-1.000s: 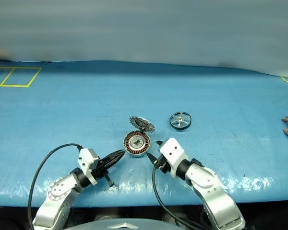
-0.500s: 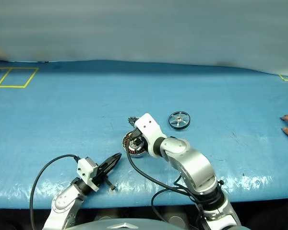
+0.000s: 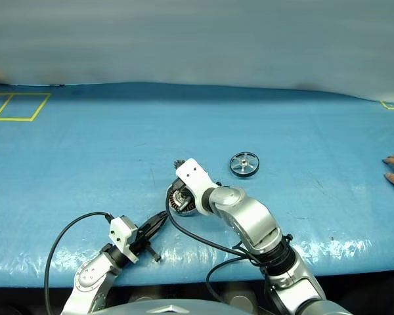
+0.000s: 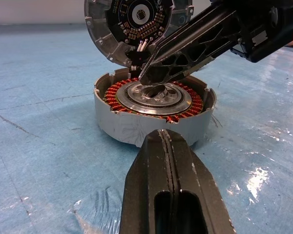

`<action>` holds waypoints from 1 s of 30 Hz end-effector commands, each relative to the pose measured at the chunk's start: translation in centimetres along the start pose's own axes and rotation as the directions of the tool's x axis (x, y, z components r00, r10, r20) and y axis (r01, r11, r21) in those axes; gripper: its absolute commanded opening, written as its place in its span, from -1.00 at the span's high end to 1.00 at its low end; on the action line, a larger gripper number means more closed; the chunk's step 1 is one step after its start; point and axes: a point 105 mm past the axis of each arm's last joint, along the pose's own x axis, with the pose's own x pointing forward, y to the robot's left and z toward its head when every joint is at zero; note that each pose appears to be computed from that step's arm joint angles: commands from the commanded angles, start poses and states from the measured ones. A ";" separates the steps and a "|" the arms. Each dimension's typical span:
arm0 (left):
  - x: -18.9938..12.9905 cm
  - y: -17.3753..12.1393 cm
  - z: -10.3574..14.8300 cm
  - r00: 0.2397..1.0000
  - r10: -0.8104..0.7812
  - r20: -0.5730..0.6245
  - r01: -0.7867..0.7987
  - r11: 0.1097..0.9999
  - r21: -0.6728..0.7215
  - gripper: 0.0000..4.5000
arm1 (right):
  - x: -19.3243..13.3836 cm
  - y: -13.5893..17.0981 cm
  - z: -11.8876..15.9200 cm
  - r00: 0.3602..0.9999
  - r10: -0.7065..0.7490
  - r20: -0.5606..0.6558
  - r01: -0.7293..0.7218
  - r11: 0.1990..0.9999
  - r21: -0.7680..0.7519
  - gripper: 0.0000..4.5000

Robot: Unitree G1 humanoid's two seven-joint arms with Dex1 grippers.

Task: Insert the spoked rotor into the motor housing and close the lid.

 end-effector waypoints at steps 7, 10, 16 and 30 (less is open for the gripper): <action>-0.1 -0.3 -0.1 1.000 -0.017 0.010 0.017 1.000 -0.005 1.00 | -1.0 0.1 -0.5 1.000 -0.002 0.001 0.002 1.000 0.014 0.93; -0.1 -0.3 -0.1 1.000 -0.021 0.010 0.021 1.000 -0.008 1.00 | -1.3 0.0 -1.0 1.000 -0.008 -0.011 0.009 1.000 0.024 0.93; -0.1 -0.4 -0.2 1.000 -0.029 0.007 0.029 1.000 -0.011 1.00 | -1.5 -0.2 -1.4 1.000 -0.018 -0.020 0.019 0.999 0.040 0.93; -0.2 -0.5 -0.5 0.999 -0.032 0.004 0.032 0.999 -0.014 1.00 | -1.0 -0.7 -3.2 0.996 -0.037 -0.086 0.045 0.995 0.092 0.93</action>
